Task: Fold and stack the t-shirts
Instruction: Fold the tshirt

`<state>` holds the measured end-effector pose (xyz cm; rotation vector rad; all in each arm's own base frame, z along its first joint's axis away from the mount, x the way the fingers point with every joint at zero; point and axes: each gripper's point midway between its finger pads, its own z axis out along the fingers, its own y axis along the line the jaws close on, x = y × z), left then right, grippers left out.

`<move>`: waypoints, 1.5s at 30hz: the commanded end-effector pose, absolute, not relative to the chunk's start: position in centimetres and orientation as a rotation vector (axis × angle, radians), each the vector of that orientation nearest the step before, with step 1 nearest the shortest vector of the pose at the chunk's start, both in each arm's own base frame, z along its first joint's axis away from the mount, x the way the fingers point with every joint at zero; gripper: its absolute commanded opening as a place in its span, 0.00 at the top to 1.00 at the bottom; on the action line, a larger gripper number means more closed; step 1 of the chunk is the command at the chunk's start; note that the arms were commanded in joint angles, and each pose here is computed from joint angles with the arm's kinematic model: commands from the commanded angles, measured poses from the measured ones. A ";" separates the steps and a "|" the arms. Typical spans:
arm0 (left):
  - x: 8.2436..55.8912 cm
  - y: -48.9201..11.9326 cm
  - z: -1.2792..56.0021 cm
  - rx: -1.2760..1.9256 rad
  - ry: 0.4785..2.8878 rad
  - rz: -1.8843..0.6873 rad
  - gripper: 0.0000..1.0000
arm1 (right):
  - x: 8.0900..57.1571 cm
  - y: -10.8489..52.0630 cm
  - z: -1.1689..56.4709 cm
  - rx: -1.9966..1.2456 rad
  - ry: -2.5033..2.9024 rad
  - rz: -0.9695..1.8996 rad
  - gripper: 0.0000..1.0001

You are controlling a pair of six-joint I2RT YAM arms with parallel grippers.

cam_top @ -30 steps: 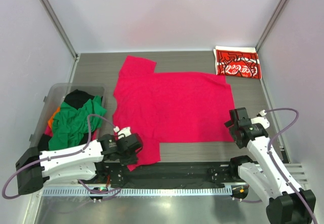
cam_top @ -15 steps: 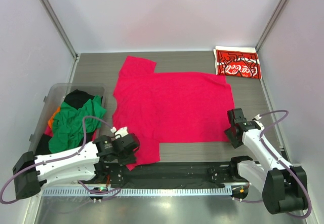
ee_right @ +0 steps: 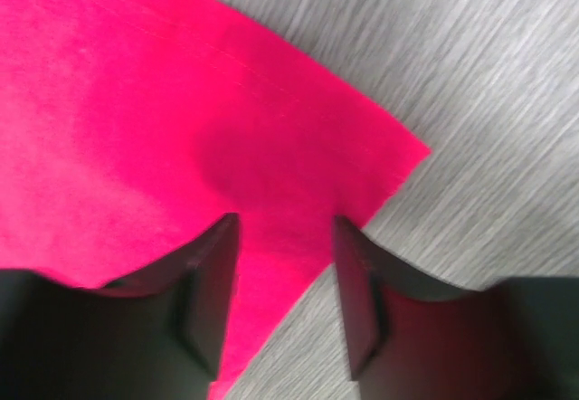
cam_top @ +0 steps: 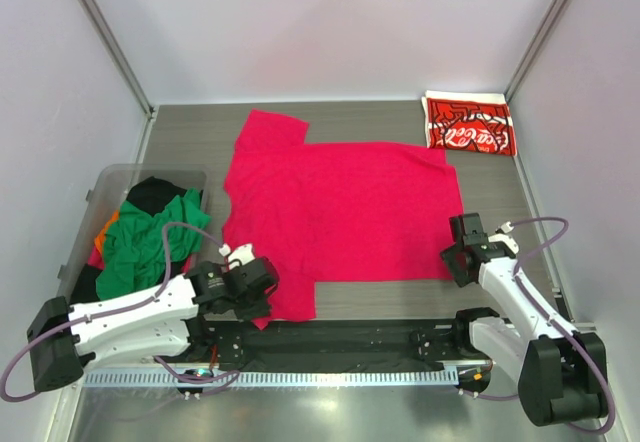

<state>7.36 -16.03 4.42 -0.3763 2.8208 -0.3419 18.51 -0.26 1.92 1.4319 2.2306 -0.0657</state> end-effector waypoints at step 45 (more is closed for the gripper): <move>20.8 -15.1 16.7 -0.112 2.637 -0.123 1.00 | 23.3 1.1 8.7 1.203 2.265 0.069 0.99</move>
